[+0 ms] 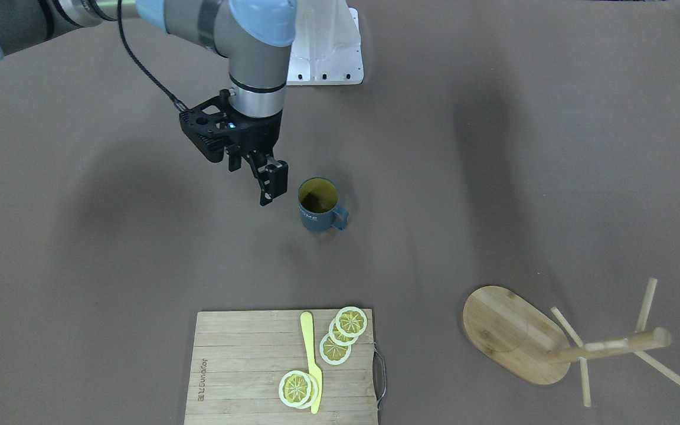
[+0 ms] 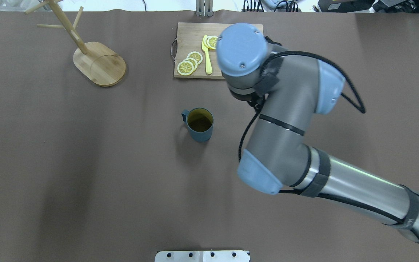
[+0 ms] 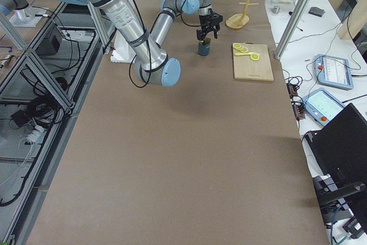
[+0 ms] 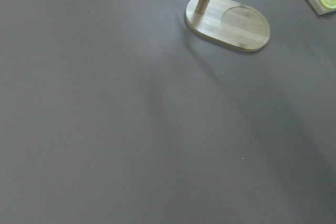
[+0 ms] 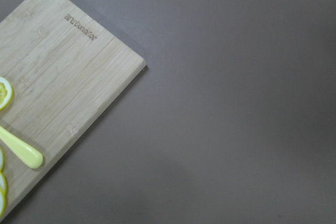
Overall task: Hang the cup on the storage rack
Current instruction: 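Withdraw the right gripper from the mug while the left arm moves in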
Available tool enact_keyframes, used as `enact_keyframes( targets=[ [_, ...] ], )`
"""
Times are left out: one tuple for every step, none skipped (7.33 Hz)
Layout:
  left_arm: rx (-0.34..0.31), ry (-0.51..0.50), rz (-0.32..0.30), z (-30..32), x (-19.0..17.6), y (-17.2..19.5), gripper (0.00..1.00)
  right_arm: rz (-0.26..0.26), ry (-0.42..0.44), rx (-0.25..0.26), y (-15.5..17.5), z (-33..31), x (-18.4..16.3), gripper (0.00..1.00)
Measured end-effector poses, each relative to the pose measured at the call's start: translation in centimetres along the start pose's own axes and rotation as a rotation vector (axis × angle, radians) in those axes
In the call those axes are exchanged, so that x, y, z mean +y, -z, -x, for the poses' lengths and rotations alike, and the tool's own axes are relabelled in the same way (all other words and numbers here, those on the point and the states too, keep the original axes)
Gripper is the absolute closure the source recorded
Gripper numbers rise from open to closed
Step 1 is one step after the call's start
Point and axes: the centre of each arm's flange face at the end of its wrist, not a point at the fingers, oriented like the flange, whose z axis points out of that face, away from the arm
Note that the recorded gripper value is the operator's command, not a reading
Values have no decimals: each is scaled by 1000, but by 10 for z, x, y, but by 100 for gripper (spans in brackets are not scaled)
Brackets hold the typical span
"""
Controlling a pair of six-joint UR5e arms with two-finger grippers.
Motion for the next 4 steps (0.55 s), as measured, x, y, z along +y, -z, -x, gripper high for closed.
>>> enact_keyframes(
  targets=[
    [30, -48, -2, -10, -18, -8, 2, 7, 72, -4, 3, -21, -32, 0],
    [47, -80, -11, -19, -33, -13, 2, 16, 141, -5, 0, -40, -66, 0],
    [66, -84, -26, -33, -47, -20, 2, 32, 200, -13, -8, -58, -101, 0],
    [81, -73, -50, -52, -59, -32, 2, 50, 263, -22, -19, -79, -141, 0]
  ],
)
